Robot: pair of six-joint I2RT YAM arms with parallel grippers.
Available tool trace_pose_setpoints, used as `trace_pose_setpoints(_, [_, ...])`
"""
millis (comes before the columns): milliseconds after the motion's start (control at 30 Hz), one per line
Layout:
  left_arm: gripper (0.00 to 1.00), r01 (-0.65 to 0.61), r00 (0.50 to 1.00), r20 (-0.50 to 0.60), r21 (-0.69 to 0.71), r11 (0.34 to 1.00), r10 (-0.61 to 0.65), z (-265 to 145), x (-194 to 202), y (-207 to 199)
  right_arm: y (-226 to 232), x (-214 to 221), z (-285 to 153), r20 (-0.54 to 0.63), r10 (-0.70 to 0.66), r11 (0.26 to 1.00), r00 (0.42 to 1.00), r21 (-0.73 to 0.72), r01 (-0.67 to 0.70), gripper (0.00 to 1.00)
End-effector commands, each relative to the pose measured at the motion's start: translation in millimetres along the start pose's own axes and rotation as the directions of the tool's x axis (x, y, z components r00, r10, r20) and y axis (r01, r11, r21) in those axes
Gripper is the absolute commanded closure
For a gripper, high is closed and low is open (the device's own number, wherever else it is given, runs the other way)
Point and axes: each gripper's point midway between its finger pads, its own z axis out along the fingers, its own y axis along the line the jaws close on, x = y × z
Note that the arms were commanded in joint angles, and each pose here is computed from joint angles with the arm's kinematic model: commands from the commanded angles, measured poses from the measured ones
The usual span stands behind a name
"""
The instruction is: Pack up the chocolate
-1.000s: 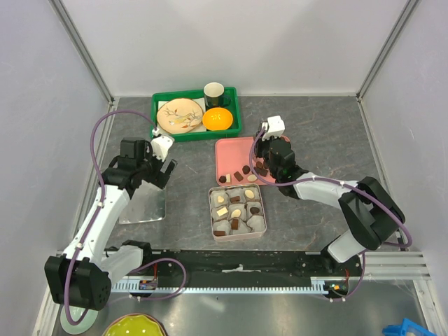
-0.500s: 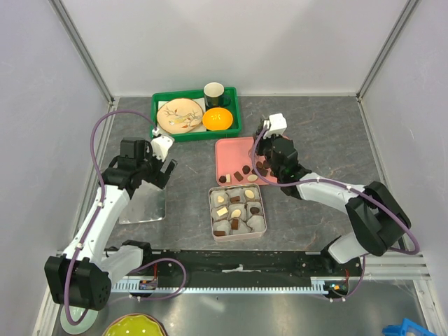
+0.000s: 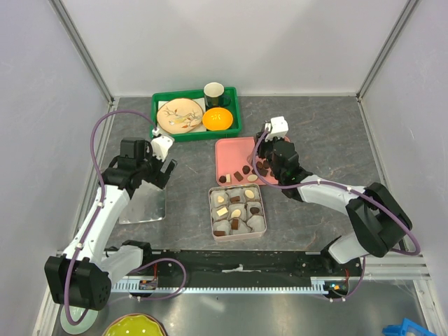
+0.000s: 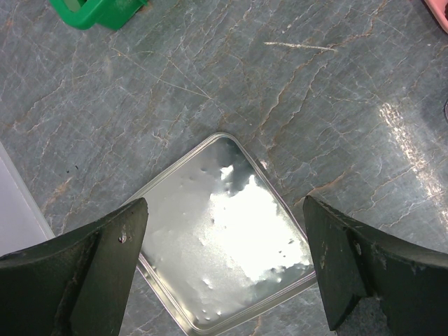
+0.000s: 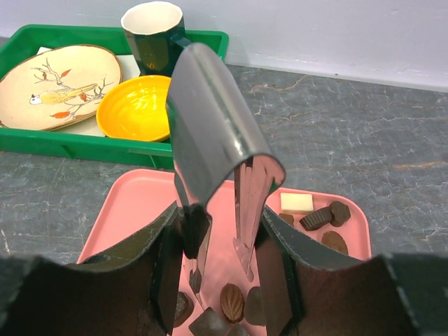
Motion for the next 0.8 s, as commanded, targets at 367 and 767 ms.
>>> trace_pose_setpoints(367, [0.01,-0.036,0.999,0.029,-0.009,0.999,0.037,0.0,-4.9,3.2,-21.0,-18.3,7.2,0.066,0.037,0.997,0.997,0.068,-0.042,0.55])
trace_pose_setpoints(767, [0.01,-0.043,0.999,0.03,-0.02,0.999,0.043,-1.8,-4.5,4.8,-19.4,-3.9,1.6,0.008,0.033,0.998,0.999,0.045,-0.033,0.57])
